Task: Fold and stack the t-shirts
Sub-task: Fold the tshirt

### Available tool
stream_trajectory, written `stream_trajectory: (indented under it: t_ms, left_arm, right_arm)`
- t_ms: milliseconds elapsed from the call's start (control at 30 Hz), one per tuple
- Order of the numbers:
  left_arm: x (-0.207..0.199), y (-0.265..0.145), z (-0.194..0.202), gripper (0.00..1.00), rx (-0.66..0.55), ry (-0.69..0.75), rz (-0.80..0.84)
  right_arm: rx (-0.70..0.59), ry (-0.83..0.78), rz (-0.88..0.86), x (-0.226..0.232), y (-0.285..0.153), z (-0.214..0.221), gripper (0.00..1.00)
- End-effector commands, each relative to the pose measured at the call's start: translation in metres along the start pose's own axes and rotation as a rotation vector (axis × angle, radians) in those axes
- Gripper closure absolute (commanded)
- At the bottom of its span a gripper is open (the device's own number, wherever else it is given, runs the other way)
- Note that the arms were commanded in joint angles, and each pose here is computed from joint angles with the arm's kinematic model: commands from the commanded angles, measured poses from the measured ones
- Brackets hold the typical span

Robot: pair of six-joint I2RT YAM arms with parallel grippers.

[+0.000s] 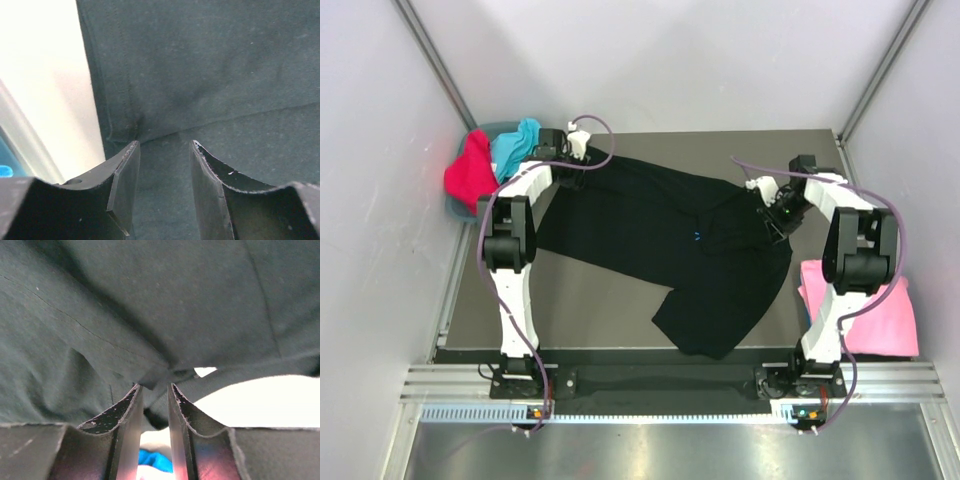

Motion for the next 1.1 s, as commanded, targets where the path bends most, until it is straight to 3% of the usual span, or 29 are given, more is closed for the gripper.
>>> stream_trajectory:
  t_ms: [0, 267, 500, 667, 967, 1067]
  left_arm:
    - [0.008, -0.005, -0.004, 0.51, -0.016, 0.016, -0.022]
    - [0.008, -0.006, -0.002, 0.51, -0.013, 0.012, -0.027]
    - [0.007, -0.007, -0.001, 0.51, -0.011, 0.01, -0.027]
    - [0.009, -0.009, -0.004, 0.51, -0.019, 0.021, -0.028]
    - [0.021, -0.01, -0.007, 0.51, -0.046, 0.003, -0.029]
    - [0.024, -0.011, -0.01, 0.51, -0.055, -0.004, -0.033]
  right_arm:
    - [-0.064, -0.004, -0.025, -0.004, -0.002, -0.017, 0.73]
    - [-0.099, 0.02, -0.058, -0.002, -0.002, -0.026, 0.73]
    - [-0.097, 0.023, -0.057, 0.0, -0.006, -0.024, 1.0]
    - [-0.143, 0.011, -0.026, 0.01, -0.04, -0.035, 1.0]
    - [-0.163, -0.005, -0.195, 0.096, -0.069, -0.055, 1.0]
    - [-0.116, 0.0, -0.296, 0.131, -0.066, -0.053, 0.92]
Point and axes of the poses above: each gripper's point midway between its finger pads, its own y axis out along the fingers, its own x axis along the line the jaws close on, z = x × y, the point moved 3 cm from there along -y, back along the fingers, and after that the axes turned 8 degrees about -y, right-handed, at the moved point
